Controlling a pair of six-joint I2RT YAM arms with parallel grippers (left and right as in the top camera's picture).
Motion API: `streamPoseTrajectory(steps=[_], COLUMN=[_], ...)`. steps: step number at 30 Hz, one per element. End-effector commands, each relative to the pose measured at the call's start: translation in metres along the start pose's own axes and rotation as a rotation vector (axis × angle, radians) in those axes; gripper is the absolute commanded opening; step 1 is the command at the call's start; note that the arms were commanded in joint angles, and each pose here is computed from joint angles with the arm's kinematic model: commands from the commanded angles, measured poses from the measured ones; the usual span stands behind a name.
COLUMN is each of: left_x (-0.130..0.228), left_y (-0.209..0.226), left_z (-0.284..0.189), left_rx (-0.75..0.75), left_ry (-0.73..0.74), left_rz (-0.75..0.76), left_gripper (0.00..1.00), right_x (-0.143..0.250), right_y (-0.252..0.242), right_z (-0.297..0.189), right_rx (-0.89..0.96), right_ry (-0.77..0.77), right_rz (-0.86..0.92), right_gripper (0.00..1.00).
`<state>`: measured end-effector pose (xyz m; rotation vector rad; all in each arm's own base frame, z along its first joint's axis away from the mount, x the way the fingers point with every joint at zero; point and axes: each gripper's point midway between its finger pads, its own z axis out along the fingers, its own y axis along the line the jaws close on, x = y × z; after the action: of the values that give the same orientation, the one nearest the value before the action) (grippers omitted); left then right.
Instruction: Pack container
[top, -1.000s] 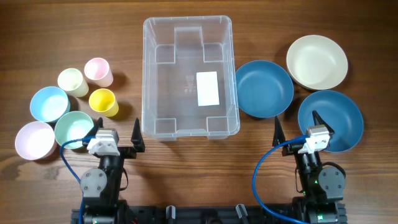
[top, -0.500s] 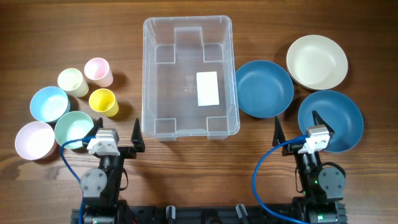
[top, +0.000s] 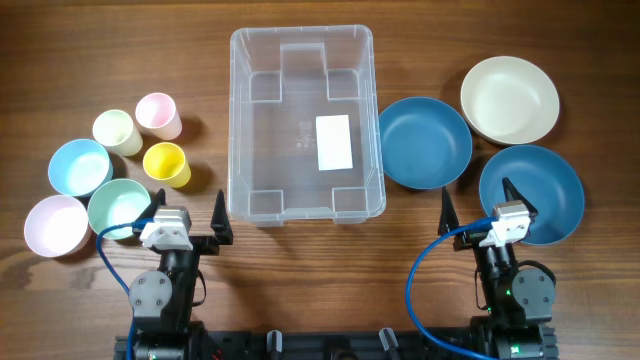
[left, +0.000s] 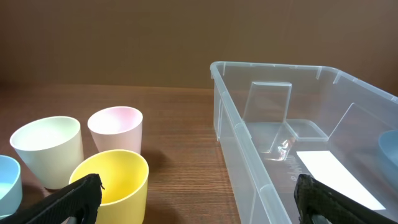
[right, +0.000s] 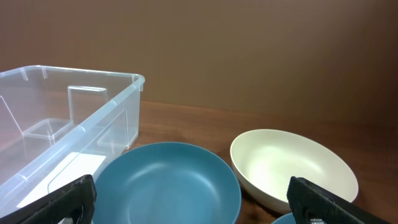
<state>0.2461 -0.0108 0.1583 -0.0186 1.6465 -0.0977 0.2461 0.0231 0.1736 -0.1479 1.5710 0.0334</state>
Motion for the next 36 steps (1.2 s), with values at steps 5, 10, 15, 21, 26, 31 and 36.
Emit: streamPoseTrajectory(steps=[5,10,15,21,26,31,36], left_x=[0.001,-0.010,-0.038,-0.085,-0.108,-0.118,-0.114], left_y=[-0.003,-0.012,-0.014,-0.017,-0.012,-0.013,-0.012], left_z=[0.000,-0.002,-0.013,-0.016,0.004,0.009,0.006], left_rx=[0.020,0.069,0.066,0.039,-0.032,-0.056,-0.060], left_ry=[-0.001,-0.023,-0.008,0.124,0.342,0.488,0.509], left_rz=[-0.003,-0.185,-0.193,-0.201,-0.207,-0.208,-0.209], left_gripper=[1.00,1.00,1.00,1.00,1.00,0.99,1.00], right_x=[-0.004,-0.003,-0.021,-0.083,-0.123,-0.150,-0.118], right_y=[0.000,0.010,0.006,-0.002,-0.009,-0.024,-0.089], right_z=[0.000,0.001,0.009,0.044,0.066,0.079,0.088], right_rx=[-0.004,-0.063,-0.041,-0.026,-0.055,0.024,0.304], right_ry=[-0.018,0.015,0.138,0.414,0.732,0.815,0.893], right_rz=[0.028,0.305,0.322,0.264,0.164,0.185,0.283], right_gripper=[1.00,1.00,1.00,1.00,1.00,1.00,1.00])
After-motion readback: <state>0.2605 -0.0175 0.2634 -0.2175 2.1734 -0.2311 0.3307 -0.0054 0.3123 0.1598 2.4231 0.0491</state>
